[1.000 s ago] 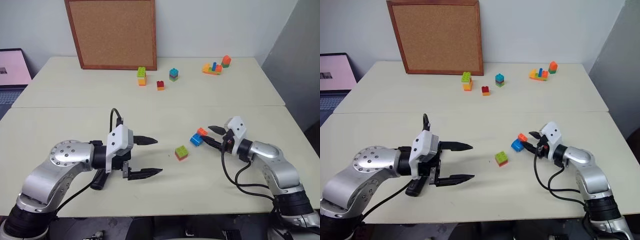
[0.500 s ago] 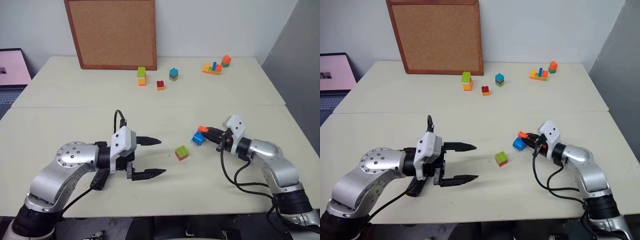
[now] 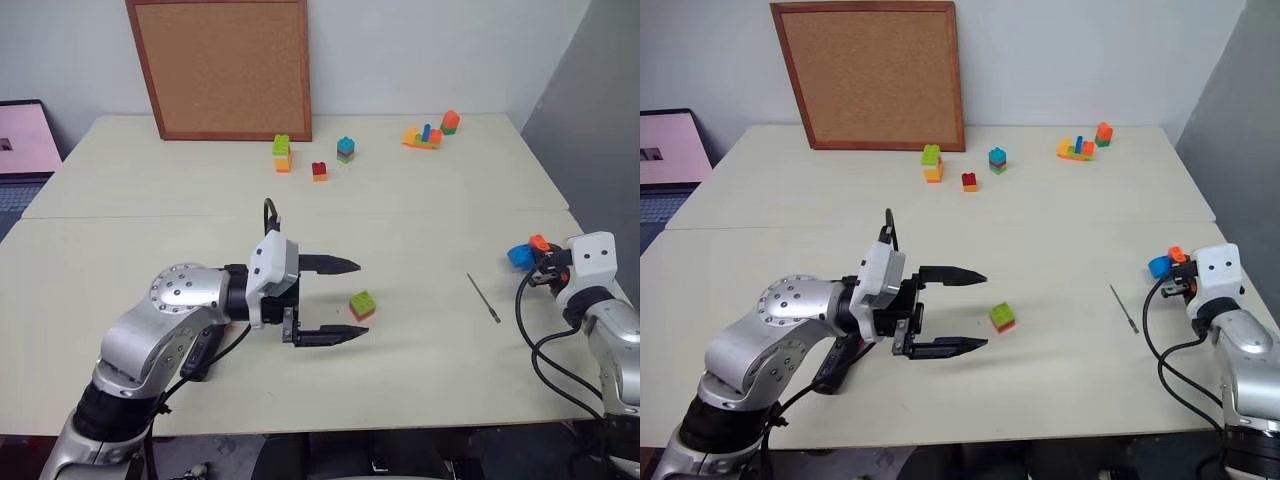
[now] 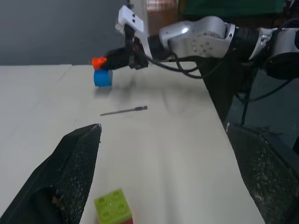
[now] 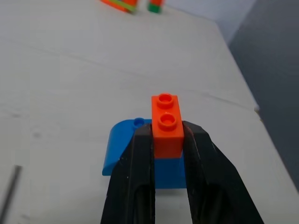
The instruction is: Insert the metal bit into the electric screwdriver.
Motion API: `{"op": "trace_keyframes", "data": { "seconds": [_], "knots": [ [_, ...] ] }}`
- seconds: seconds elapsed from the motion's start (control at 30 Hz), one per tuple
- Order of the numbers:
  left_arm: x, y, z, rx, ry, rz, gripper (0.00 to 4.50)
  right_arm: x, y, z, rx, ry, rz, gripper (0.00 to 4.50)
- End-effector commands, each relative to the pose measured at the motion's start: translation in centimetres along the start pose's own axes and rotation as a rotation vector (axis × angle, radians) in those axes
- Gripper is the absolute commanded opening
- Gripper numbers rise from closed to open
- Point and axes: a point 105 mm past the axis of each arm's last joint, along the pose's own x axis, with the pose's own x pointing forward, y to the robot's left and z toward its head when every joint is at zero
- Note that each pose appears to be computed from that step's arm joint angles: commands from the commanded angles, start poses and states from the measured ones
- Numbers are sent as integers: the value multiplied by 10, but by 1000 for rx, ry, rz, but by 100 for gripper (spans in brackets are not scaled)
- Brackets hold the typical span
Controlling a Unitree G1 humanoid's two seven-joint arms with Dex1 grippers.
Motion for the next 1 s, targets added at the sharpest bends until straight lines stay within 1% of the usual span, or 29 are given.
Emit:
{"op": "trace_keyframes", "data": {
  "seconds": [0.03,0.2,0.23,0.3,0.4,0.5,0.53,0.6,0.67,0.73,0.8,0.87,0.97,1.0],
  "knots": [
    [4,2,4,40,-5,-21,450,8,-17,-6,36,26,-105,45],
    [4,6,2,51,6,-14,450,9,-24,-8,86,25,-158,45],
    [4,6,1,53,10,-12,450,7,-25,-7,111,20,-166,101],
    [3,6,0,53,17,-5,450,2,-25,-2,153,-4,-169,132],
    [0,6,-2,51,27,10,450,-6,-24,9,166,-47,-156,213],
    [-3,6,-3,53,36,21,450,-13,-25,22,152,-82,-156,281],
    [-5,7,-4,55,48,31,450,-17,-27,31,134,-113,-156,299],
    [-16,9,-6,55,83,66,450,-30,-29,59,63,-211,-117,344],
    [-28,10,-10,51,126,92,450,-41,-19,81,-42,-282,-26,394],
    [-40,11,-14,56,173,122,450,-47,1,93,-108,-312,110,444],
    [-50,12,-17,54,208,143,450,-52,19,98,-134,-320,237,444],
    [-65,10,-25,66,286,151,450,-63,61,99,-157,-290,497,444],
    [-73,2,-32,63,332,135,450,-82,115,83,-233,-206,829,444],
    [-73,1,-32,64,333,131,450,-86,127,78,-248,-188,902,444]
  ]
}}
